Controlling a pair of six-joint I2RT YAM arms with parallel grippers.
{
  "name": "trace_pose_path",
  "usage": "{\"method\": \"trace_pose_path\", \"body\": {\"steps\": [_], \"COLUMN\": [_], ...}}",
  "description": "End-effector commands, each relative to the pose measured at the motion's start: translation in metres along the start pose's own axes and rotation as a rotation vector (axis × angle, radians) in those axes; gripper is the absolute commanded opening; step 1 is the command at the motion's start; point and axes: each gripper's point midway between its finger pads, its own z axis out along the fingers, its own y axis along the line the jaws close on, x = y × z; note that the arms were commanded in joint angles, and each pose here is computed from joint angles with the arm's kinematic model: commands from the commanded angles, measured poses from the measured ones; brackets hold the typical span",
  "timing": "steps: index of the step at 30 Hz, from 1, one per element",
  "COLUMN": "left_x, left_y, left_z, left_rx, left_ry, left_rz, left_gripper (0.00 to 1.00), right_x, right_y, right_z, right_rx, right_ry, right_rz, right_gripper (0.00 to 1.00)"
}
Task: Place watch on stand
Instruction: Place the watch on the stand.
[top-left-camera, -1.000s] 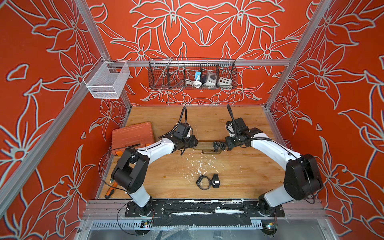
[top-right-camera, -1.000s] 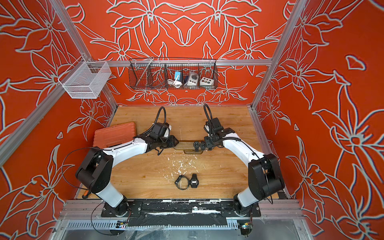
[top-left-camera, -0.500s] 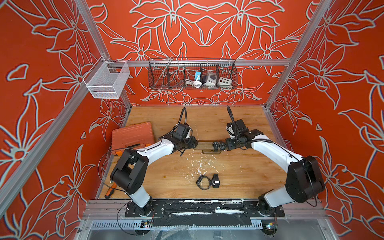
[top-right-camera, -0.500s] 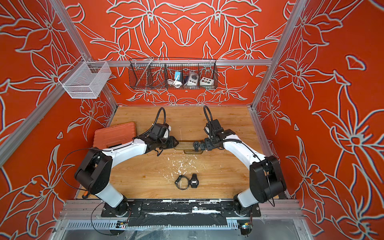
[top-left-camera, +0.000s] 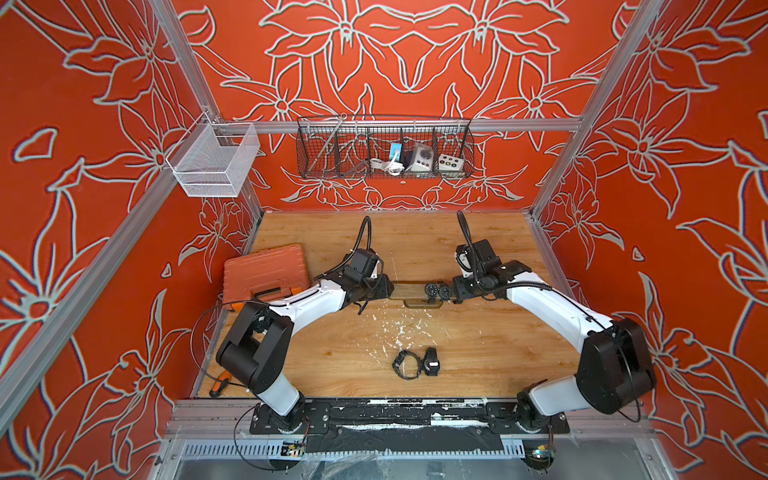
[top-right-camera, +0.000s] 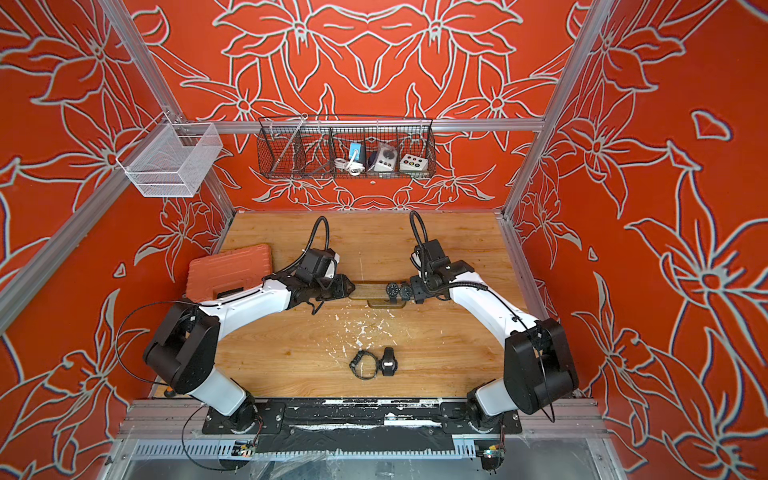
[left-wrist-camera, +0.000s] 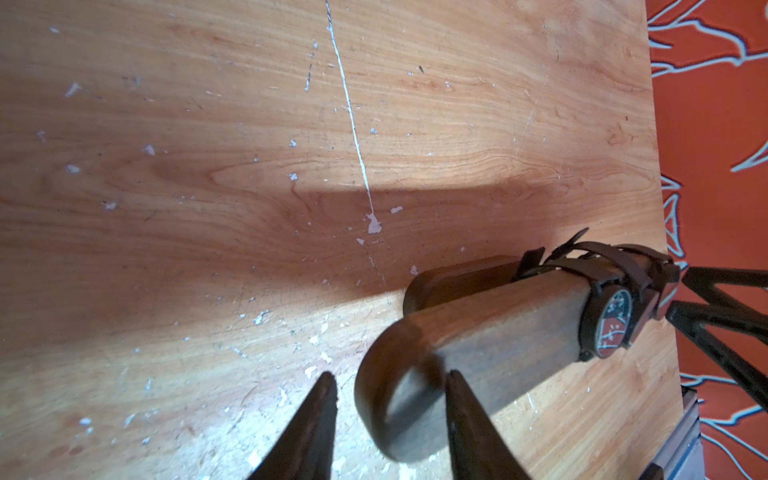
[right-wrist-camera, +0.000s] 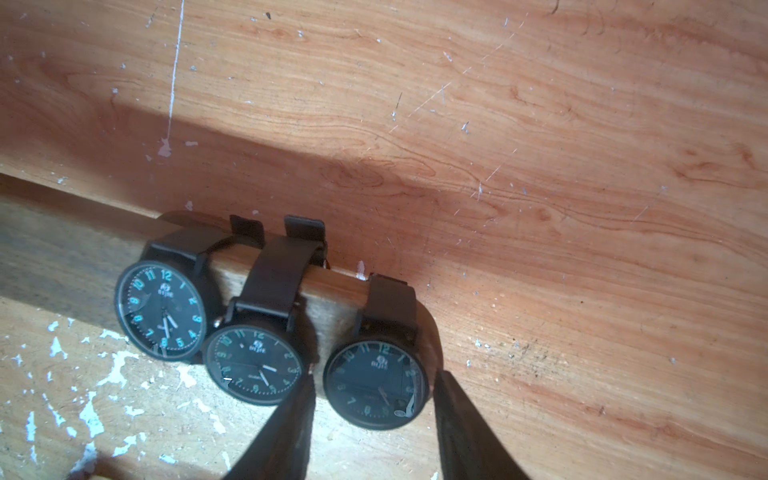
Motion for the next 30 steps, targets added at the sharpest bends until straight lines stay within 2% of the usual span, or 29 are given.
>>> {"method": "trace_pose_path", "body": {"steps": [1,7,14,18,24,30], "left_x": [-0.003,-0.004,0.001,0.01,0.033,0.06], "left_y": [0.001,0.006,0.022,0.036,0.056,0.071], "left_z": [-0.013,-0.034,-0.078,-0.109,-0.142,-0.156], "left_rx": [-0.013,-0.051,-0.105,-0.128,-0.131,-0.107], "left_ry": [-0.022,-0.061,-0.164,-0.244,-0.291,-0.314], "left_rz": [0.004,0.007,0.003,-0.021,-0.066,-0.106], "left_gripper": [0.45,0.58,0.71,0.77,0.78,0.79], "right_x": [0.001,0.001,0.008,0.014,0.028,0.044], "right_y": [0.002,-0.006,-0.002,0.006,0.029,0.059], "right_z": [-0.011,-0.034,-0.059,-0.07,-0.087,-0.099], "right_rx": [-0.009,0.028,-0.013,-0.033,-0.056,-0.099], "right_ry": [-0.022,-0.069,-0.13,-0.136,-0.137,-0.113], "right_rz": [0.009,0.02,0.05,0.06,0.038,0.009], "right_gripper": [0.52,0.58,0.66,0.66,0.66,0.66]}}
